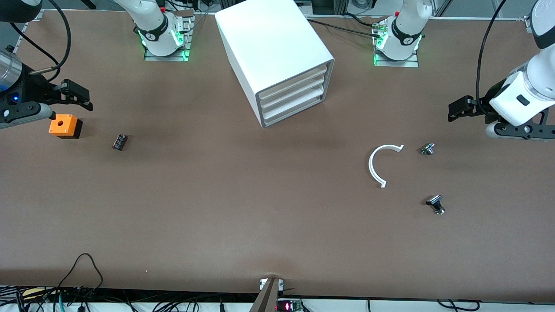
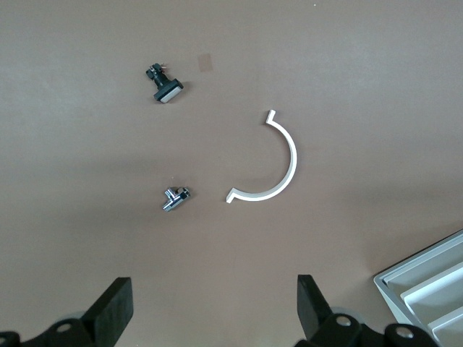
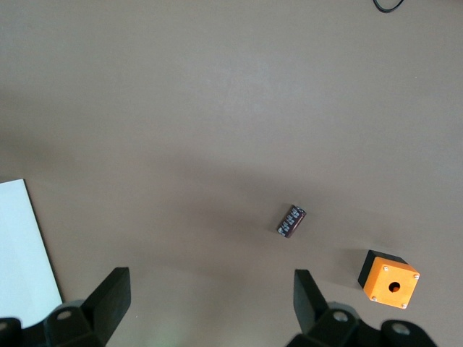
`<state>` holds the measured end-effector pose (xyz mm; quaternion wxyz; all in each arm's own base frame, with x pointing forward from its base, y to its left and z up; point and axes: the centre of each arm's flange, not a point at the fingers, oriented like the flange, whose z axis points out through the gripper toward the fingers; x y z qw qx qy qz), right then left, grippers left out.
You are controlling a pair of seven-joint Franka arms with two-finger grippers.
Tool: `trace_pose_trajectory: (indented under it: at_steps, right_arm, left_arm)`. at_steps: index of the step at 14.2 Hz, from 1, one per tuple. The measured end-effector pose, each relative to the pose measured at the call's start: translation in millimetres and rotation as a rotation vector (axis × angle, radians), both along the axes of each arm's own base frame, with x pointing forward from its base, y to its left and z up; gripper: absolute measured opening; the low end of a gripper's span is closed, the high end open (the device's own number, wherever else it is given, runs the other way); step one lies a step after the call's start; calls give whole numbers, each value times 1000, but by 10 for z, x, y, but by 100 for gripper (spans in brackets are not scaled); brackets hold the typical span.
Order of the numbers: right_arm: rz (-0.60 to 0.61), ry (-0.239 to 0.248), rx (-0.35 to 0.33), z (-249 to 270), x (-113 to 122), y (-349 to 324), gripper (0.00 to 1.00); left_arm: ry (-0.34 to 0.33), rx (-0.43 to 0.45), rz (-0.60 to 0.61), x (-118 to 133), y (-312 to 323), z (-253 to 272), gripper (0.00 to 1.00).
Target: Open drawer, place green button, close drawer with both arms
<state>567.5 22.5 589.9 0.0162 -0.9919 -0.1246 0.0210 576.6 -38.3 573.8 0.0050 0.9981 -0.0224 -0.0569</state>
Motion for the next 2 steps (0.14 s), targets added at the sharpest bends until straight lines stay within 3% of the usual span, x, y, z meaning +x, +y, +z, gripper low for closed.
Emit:
trace_pose_trajectory:
  at_steps: [2]
  right_arm:
    - [0, 0, 0, 0, 0, 0, 100]
  left_arm:
    - [0, 0, -1, 0, -1, -1, 100]
